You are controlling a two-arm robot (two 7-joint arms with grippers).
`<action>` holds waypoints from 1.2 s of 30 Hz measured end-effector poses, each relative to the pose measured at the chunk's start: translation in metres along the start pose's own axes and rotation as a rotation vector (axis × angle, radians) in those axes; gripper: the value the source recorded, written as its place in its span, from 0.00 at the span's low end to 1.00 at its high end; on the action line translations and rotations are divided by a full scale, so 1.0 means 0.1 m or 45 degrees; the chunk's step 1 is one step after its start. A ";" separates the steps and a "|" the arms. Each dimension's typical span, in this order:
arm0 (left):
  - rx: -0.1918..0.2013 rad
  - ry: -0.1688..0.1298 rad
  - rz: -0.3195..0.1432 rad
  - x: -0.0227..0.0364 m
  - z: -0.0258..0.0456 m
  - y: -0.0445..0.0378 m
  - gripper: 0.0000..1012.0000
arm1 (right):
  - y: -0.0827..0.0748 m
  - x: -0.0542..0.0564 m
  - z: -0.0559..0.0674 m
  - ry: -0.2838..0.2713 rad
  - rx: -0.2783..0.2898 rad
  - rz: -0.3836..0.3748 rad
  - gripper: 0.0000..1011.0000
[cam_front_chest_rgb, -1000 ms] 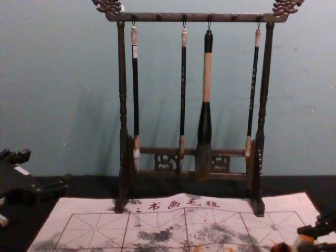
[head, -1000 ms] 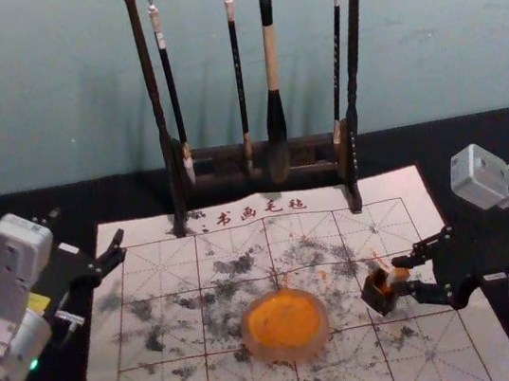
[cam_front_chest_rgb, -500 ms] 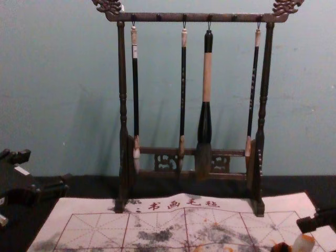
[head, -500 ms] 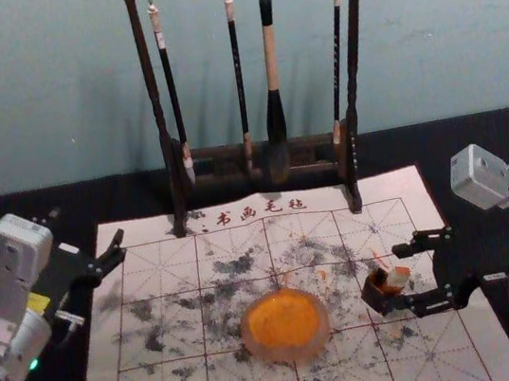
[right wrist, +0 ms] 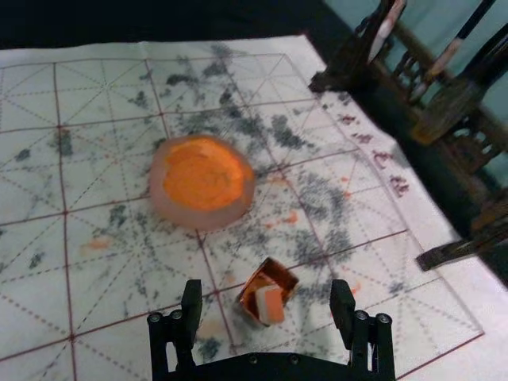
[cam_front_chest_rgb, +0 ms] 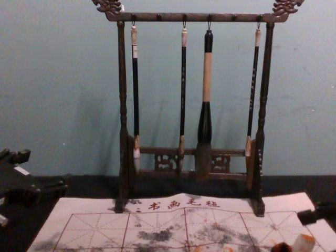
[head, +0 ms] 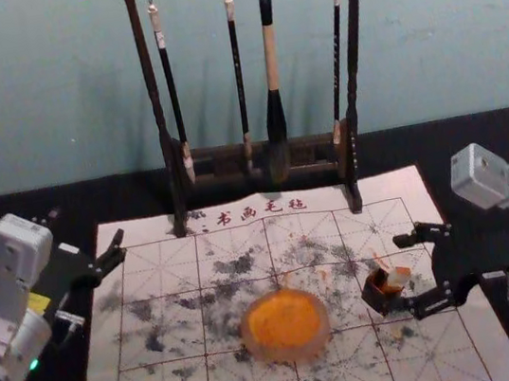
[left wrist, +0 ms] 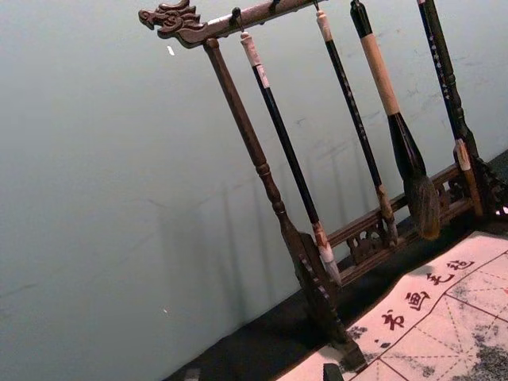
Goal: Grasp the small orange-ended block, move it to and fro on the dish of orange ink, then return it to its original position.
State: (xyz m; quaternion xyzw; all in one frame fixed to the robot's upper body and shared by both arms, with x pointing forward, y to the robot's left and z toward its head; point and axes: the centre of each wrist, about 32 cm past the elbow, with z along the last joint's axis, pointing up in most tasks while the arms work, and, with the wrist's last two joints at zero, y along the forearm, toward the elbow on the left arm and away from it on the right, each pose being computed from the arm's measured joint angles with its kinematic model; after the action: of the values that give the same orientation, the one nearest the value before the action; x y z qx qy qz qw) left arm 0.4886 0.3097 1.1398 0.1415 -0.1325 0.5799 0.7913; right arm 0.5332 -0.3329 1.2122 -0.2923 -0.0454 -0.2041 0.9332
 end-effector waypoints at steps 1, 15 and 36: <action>0.000 0.000 0.000 0.000 0.000 0.000 0.99 | -0.01 0.00 0.01 -0.005 0.008 -0.012 0.99; 0.000 0.000 0.000 0.000 0.000 0.000 0.99 | -0.18 -0.15 0.05 0.002 0.182 -0.472 0.99; 0.000 0.000 0.000 0.000 0.000 0.000 0.99 | 0.10 -0.65 -0.52 0.070 -0.028 -0.929 0.99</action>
State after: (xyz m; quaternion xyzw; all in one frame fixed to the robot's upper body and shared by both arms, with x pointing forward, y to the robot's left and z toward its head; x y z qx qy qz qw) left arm 0.4886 0.3097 1.1398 0.1415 -0.1324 0.5799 0.7913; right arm 0.4760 -0.3314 1.1509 -0.2614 -0.1192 -0.5317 0.7967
